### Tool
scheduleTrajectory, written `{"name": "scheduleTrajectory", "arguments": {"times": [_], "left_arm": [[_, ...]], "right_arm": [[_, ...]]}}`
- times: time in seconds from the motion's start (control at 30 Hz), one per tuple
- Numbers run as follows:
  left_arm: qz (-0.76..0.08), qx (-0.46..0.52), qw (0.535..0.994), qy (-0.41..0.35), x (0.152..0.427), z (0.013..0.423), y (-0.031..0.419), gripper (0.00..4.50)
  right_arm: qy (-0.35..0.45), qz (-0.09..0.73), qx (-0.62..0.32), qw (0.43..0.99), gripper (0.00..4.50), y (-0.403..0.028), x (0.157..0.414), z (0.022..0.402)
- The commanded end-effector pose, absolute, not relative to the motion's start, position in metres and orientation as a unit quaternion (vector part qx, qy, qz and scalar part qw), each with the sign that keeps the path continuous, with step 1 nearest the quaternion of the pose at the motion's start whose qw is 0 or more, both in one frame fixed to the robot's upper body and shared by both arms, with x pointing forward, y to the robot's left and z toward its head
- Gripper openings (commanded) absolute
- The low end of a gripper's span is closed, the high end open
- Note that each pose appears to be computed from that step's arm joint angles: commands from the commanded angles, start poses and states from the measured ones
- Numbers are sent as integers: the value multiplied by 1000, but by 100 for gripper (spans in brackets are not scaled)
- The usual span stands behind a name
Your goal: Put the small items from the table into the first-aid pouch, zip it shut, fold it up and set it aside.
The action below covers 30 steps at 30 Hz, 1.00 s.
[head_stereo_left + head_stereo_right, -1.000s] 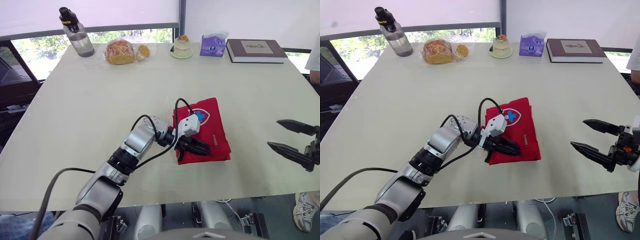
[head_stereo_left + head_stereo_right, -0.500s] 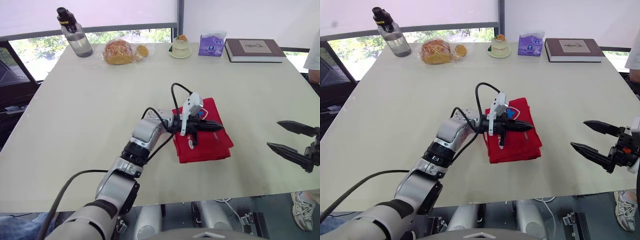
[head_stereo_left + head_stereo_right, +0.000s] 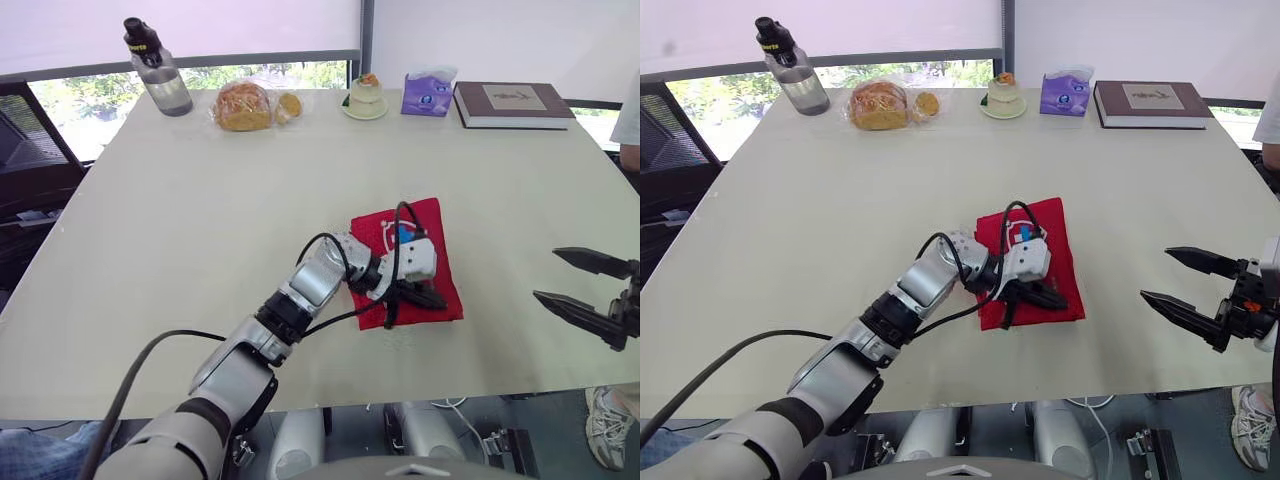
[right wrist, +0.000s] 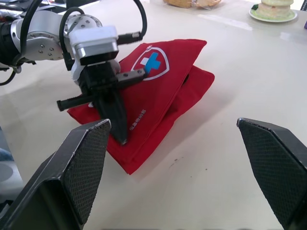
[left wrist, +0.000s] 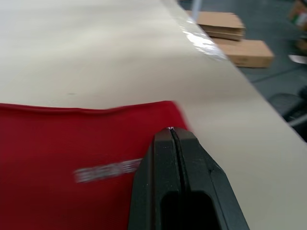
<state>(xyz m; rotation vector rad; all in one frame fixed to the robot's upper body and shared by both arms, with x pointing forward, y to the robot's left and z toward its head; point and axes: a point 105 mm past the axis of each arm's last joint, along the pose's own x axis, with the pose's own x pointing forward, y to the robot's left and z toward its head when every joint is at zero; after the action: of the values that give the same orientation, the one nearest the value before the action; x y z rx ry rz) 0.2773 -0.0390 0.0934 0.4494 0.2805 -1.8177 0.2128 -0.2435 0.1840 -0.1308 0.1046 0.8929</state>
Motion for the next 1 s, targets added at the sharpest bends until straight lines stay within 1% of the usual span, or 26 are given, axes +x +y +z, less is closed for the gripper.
{"name": "scheduleTrajectory", "arguments": {"times": [0.03,0.13,0.23,0.33,0.43,0.5,0.57,0.63,0.73,0.93,1.0], "left_arm": [[-788,146,589,105,280,106,-43,3],[-771,91,629,41,306,157,-44,3],[-741,101,663,27,330,171,-37,3],[-707,124,695,44,351,164,-29,3],[-683,164,708,80,364,144,-20,3],[-653,167,731,103,375,130,-17,3],[-616,179,760,108,386,121,-16,3],[-574,180,792,103,399,120,-15,3],[-540,154,821,102,410,127,-14,3],[-499,156,840,145,419,112,2,3],[-486,149,849,148,422,111,8,3]], "right_arm": [[30,430,-82,899,450,-244,209,198],[30,430,-81,899,450,-245,209,198],[28,431,-81,899,450,-245,211,197],[24,431,-82,898,450,-245,213,198],[23,431,-84,898,450,-245,214,198],[23,432,-85,898,450,-245,215,198],[22,432,-85,898,450,-245,215,198],[23,432,-86,897,450,-244,215,198],[25,432,-87,897,450,-245,213,197],[30,434,-89,896,450,-246,213,197],[30,436,-89,895,450,-245,213,196]]}}
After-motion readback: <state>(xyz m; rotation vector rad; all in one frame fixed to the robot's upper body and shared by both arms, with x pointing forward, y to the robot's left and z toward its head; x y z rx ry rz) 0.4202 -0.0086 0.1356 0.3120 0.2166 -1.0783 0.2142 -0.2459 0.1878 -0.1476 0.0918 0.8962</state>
